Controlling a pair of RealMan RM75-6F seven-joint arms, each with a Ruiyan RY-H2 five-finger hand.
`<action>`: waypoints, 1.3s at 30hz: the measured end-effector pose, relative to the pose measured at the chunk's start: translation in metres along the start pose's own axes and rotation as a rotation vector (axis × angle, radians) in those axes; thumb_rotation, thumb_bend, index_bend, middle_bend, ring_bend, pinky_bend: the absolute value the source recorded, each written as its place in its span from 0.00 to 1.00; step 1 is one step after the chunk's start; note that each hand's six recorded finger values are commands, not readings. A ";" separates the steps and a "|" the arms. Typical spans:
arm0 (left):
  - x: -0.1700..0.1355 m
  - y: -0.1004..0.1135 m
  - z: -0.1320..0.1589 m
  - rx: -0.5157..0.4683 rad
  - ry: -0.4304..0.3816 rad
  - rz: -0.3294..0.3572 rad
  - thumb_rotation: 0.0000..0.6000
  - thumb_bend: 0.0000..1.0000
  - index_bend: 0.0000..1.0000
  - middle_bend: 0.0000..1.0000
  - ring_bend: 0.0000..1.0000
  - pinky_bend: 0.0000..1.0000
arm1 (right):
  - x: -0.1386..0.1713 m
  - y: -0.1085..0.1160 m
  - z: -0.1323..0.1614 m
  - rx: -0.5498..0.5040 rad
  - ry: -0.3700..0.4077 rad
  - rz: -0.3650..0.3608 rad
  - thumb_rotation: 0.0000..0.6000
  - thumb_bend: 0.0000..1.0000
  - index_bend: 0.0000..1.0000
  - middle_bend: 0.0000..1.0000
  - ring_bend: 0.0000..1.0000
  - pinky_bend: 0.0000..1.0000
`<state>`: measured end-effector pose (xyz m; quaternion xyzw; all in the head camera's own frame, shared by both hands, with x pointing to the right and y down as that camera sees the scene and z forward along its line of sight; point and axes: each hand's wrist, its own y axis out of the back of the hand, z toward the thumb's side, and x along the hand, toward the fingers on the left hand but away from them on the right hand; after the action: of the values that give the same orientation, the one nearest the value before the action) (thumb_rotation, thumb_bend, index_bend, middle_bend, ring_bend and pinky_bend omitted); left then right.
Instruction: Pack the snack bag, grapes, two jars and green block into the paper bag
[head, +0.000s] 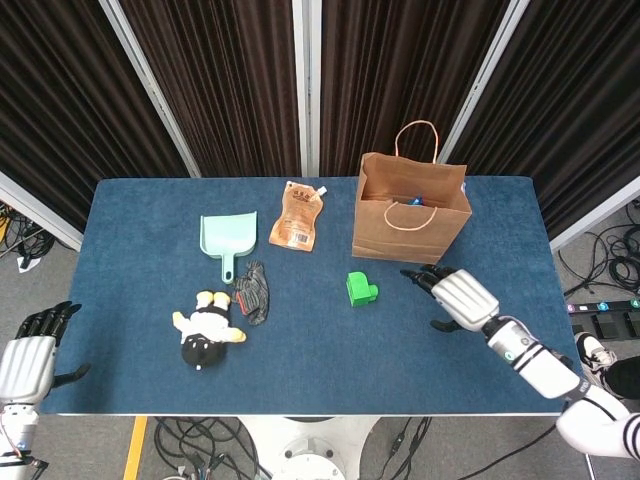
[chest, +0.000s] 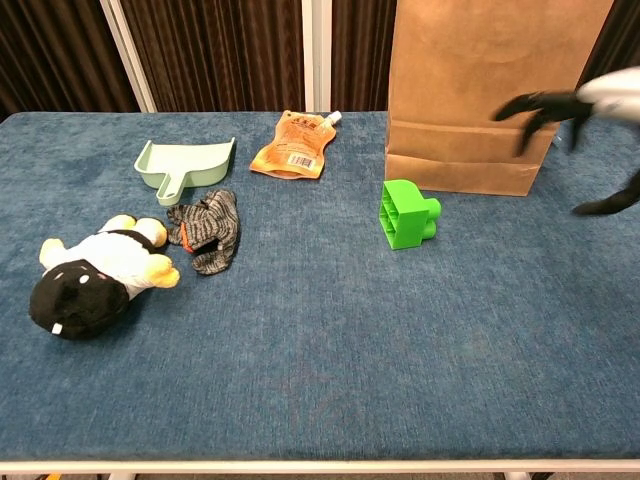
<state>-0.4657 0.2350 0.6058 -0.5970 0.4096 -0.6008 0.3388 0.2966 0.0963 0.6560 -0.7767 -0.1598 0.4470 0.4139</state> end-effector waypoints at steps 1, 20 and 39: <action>0.000 0.000 0.000 -0.001 0.001 0.000 1.00 0.03 0.20 0.24 0.18 0.18 | -0.009 -0.003 0.005 0.006 0.003 0.008 1.00 0.00 0.00 0.11 0.01 0.23; -0.003 -0.002 -0.011 -0.015 0.026 -0.001 1.00 0.03 0.20 0.24 0.18 0.18 | -0.147 -0.044 0.067 0.098 -0.039 0.071 1.00 0.13 0.06 0.27 0.13 0.35; 0.001 -0.002 -0.007 -0.009 0.007 0.000 1.00 0.03 0.20 0.24 0.18 0.18 | -0.074 0.052 0.082 0.063 0.120 -0.228 1.00 0.19 0.39 0.45 0.34 0.58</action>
<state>-0.4726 0.2352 0.6086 -0.5965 0.4134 -0.6012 0.3344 0.1821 0.0596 0.6356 -0.7655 -0.2080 0.3544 0.4951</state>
